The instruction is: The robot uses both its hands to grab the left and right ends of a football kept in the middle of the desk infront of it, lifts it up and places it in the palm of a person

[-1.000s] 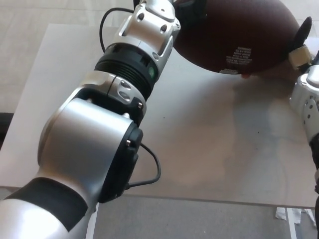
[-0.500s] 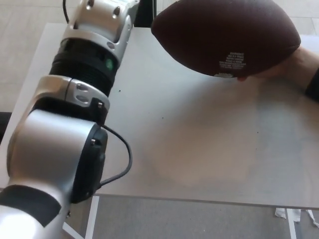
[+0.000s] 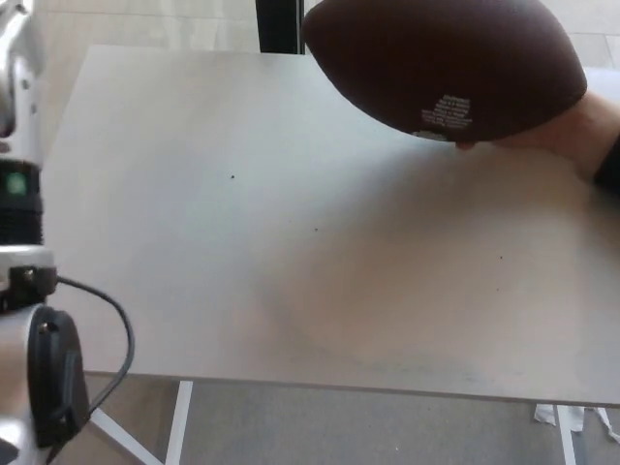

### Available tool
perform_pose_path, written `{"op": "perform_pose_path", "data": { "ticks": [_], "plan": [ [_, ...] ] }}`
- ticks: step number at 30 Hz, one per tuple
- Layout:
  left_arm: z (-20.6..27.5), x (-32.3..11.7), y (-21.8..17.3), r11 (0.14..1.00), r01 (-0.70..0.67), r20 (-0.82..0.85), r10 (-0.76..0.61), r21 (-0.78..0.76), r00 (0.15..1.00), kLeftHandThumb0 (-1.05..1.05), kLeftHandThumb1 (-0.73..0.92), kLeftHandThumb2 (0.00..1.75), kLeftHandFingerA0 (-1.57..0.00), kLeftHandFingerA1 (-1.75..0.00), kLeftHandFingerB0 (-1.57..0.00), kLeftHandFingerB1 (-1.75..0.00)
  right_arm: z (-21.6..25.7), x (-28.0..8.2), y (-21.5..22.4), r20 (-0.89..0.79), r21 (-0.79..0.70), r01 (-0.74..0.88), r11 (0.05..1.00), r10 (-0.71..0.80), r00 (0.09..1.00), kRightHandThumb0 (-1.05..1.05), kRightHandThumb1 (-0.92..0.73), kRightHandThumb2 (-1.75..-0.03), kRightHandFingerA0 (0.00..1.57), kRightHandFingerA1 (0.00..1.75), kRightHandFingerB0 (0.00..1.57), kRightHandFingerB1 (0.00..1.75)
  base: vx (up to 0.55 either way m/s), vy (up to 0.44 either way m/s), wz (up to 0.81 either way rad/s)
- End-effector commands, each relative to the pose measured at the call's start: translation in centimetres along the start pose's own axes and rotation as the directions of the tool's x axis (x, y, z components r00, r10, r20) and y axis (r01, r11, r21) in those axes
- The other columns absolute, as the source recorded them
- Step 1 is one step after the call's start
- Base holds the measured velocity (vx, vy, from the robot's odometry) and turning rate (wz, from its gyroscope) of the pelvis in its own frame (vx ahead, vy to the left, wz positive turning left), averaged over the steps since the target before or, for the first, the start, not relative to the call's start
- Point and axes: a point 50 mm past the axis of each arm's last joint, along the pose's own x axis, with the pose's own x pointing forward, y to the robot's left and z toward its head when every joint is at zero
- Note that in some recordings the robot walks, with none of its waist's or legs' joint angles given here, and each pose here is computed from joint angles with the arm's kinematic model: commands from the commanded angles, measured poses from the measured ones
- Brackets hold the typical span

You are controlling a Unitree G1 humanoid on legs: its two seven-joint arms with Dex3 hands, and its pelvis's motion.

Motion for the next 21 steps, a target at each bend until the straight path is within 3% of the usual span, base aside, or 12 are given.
{"op": "perform_pose_path", "data": {
  "ticks": [1,2,3,5,10,11,14,15,16,18,19,21],
  "plan": [
    [-2.0,-14.2,16.9,0.967,-0.252,0.045,0.253,-0.023,0.966,-0.91,0.92,0.72,-0.11,-0.63,-0.09,-0.43,4.1,-10.3,-13.1,0.152,0.044,-0.07,0.997,0.063,0.986,-0.84,-0.67,-1.03,0.44,0.96,0.02,0.37,0.0,0.0,0.0],
    [-3.9,-16.8,19.1,0.954,-0.301,0.004,0.301,-0.017,0.954,-0.92,0.69,1.07,-0.13,-0.63,-0.08,-0.53,3.1,-11.5,-15.0,0.152,0.052,0.038,0.998,-0.045,0.987,-0.78,-0.8,-0.65,0.71,1.23,0.16,0.39,0.0,0.0,0.0],
    [-4.9,-18.7,20.6,0.939,-0.343,-0.026,0.343,-0.001,0.939,-0.95,0.9,0.68,-0.16,-0.67,-0.09,-0.49,2.6,-12.5,-16.1,0.172,0.063,0.109,0.992,-0.118,0.978,-0.69,-0.79,-0.64,0.37,0.96,0.21,0.36,0.0,0.0,0.0],
    [-6.7,-22.2,22.8,0.904,-0.424,-0.073,0.427,0.053,0.901,-0.9,0.92,0.7,-0.11,-0.73,-0.04,-0.46,1.6,-13.9,-18.5,0.189,0.086,0.19,0.978,-0.203,0.961,-0.65,-0.8,-0.63,0.95,1.38,0.21,0.36,0.0,0.0,0.0],
    [-9.8,-28.0,26.7,0.825,-0.552,-0.134,0.565,0.125,0.814,-0.87,0.92,0.73,-0.05,-0.74,-0.02,-0.45,-0.1,-15.3,-22.9,0.263,0.045,0.411,0.911,-0.408,0.874,-0.6,-0.84,-0.68,0.96,1.43,0.2,0.42,0.0,0.0,0.0],
    [-11.7,-31.5,29.6,0.742,-0.648,-0.195,0.67,0.171,0.716,-0.92,0.89,0.67,-0.11,-0.72,-0.02,-0.46,-1.9,-15.9,-25.6,0.219,0.118,0.548,0.828,-0.56,0.799,-0.7,-0.77,-0.63,0.18,0.64,0.2,0.45,0.0,0.0,0.0],
    [-13.7,-34.9,32.2,0.651,-0.713,-0.26,0.758,0.26,0.598,-0.92,0.91,0.67,-0.17,-0.68,-0.02,-0.4,-4.8,-16.6,-27.7,0.083,0.129,0.688,0.715,-0.699,0.711,-0.73,-0.76,-0.62,0.08,0.88,0.16,0.5,0.0,0.0,0.0],
    [-14.2,-35.5,32.6,0.638,-0.721,-0.276,0.769,0.271,0.577,-1.01,0.77,1.13,-0.16,-0.66,-0.04,-0.26,-5.4,-16.7,-27.7,0.044,0.132,0.712,0.689,-0.722,0.691,-0.67,-0.76,-0.63,0.13,1.08,0.17,0.5,0.0,0.0,0.0],
    [-14.9,-36.2,33.0,0.62,-0.734,-0.318,0.781,0.279,0.538,-0.93,0.9,0.68,-0.66,-0.71,-0.05,-0.43,-6.0,-16.7,-27.7,-0.017,0.12,0.743,0.658,-0.747,0.665,-0.7,-0.61,-0.94,0.45,0.91,0.14,0.57,0.0,0.0,0.0],
    [-15.8,-36.6,33.2,0.604,-0.744,-0.358,0.787,0.286,0.502,-0.94,0.71,1.1,-0.96,-0.75,-0.02,-0.45,-6.9,-16.4,-27.6,-0.094,0.106,0.783,0.612,-0.778,0.621,-0.68,-0.74,-0.64,0.55,1.38,0.13,0.62,0.0,0.0,0.0],
    [-16.4,-36.7,33.1,0.607,-0.746,-0.372,0.782,0.273,0.5,-0.96,0.88,0.67,-0.5,-0.97,-0.01,-0.37,-7.4,-16.1,-27.4,-0.16,0.098,0.785,0.611,-0.769,0.619,-0.69,-0.79,-0.63,0.26,1.27,0.06,0.6,0.0,0.0,0.0],
    [-18.1,-35.8,32.9,0.602,-0.758,-0.44,0.768,0.25,0.465,-0.86,0.64,1.05,-0.07,-0.64,0.0,-0.38,-8.3,-15.2,-26.5,-0.301,0.08,0.756,0.65,-0.707,0.64,-0.6,-0.81,-0.7,0.0,0.67,0.01,0.19,0.0,0.0,0.0]
  ]
}}
